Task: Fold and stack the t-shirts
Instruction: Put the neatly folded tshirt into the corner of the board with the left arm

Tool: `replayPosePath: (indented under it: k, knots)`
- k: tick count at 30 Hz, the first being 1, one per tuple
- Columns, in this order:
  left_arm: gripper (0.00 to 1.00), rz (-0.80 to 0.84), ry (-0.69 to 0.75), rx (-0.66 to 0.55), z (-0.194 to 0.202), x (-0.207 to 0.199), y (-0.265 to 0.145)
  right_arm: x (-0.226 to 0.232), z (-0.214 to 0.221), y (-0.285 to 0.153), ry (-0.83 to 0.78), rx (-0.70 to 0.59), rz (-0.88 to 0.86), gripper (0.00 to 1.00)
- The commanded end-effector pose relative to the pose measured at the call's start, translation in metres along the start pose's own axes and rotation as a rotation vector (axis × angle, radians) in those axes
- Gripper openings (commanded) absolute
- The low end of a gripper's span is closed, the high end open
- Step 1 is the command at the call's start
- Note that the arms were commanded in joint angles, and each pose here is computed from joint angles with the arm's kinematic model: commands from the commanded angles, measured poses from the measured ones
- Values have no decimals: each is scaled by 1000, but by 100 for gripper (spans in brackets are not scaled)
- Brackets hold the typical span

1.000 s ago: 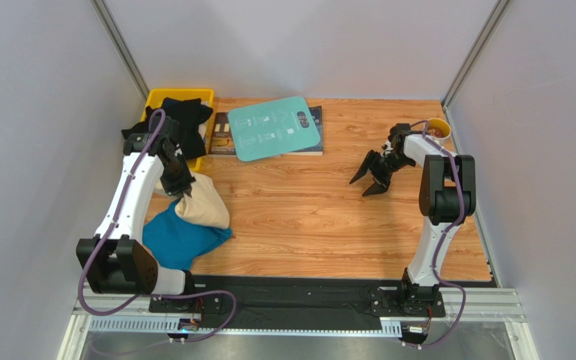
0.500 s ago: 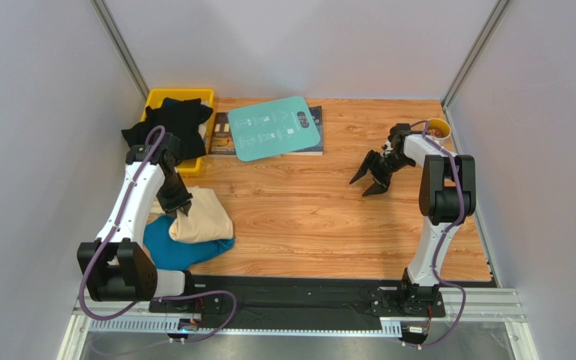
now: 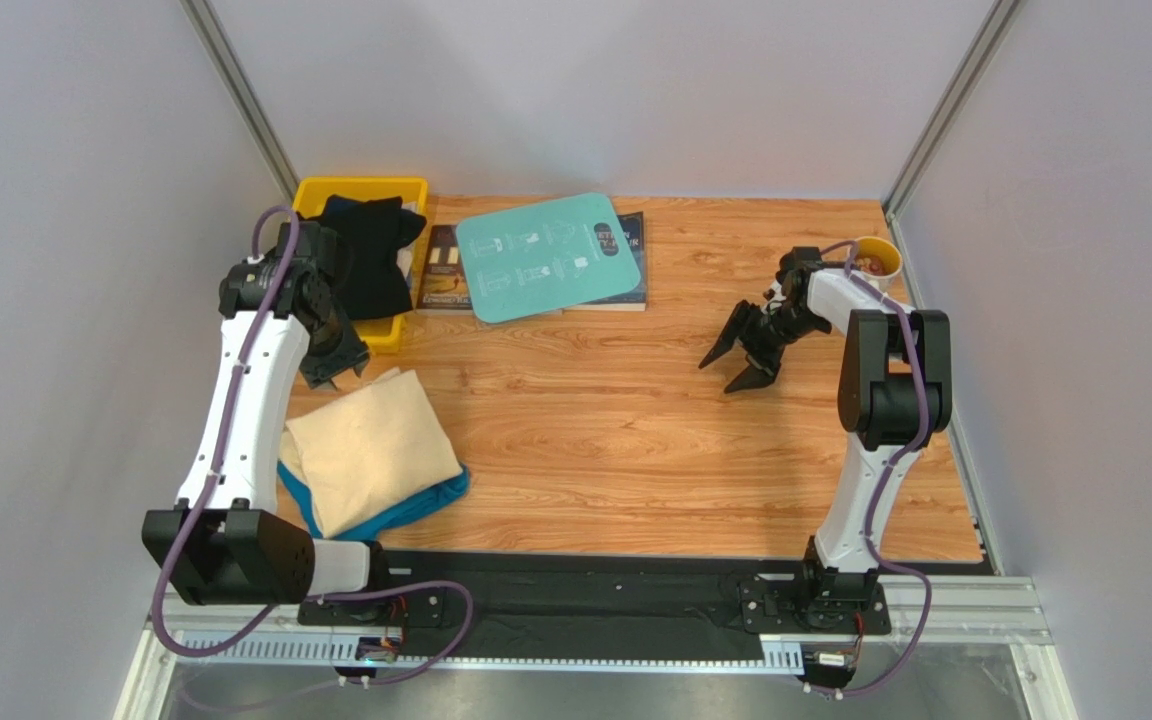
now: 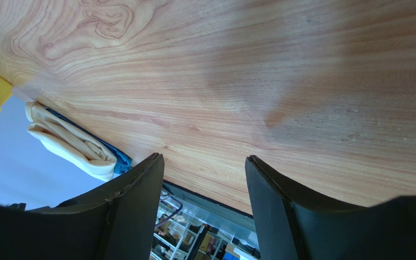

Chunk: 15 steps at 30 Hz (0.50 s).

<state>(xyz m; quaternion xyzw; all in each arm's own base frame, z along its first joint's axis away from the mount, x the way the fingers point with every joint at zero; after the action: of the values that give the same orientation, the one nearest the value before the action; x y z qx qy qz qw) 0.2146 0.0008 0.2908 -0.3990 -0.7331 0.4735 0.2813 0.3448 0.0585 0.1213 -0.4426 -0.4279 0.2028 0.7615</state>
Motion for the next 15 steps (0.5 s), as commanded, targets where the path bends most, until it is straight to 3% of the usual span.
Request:
replayPosePath:
  k: [1,7,10,15]
  knots:
    - [42,-42,32,184,34,18,-15,4,1,-3,-16,-5,-12,62]
    - [38,82,-4,307,48,-4,27,8,0,-5,-21,-8,-23,62]
    - [45,59,13,341,52,-4,37,9,0,-7,-27,-15,-29,63]
    - [45,-17,39,445,68,1,59,9,0,-9,-29,-23,-25,63]
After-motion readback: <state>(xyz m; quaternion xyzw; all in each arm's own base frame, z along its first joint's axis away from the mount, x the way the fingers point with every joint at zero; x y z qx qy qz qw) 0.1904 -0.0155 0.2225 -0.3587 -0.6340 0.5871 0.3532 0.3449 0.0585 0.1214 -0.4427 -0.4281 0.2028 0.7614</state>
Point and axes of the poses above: each gripper's point midway between its finger pads, its own y axis out along the fingers, its own x axis along the line the jaws close on, z = x × y, the point moved 9 cm from there along -y, back along the fingers, and after that the axes turned 4 degrees about y, right-handed, at the moved point
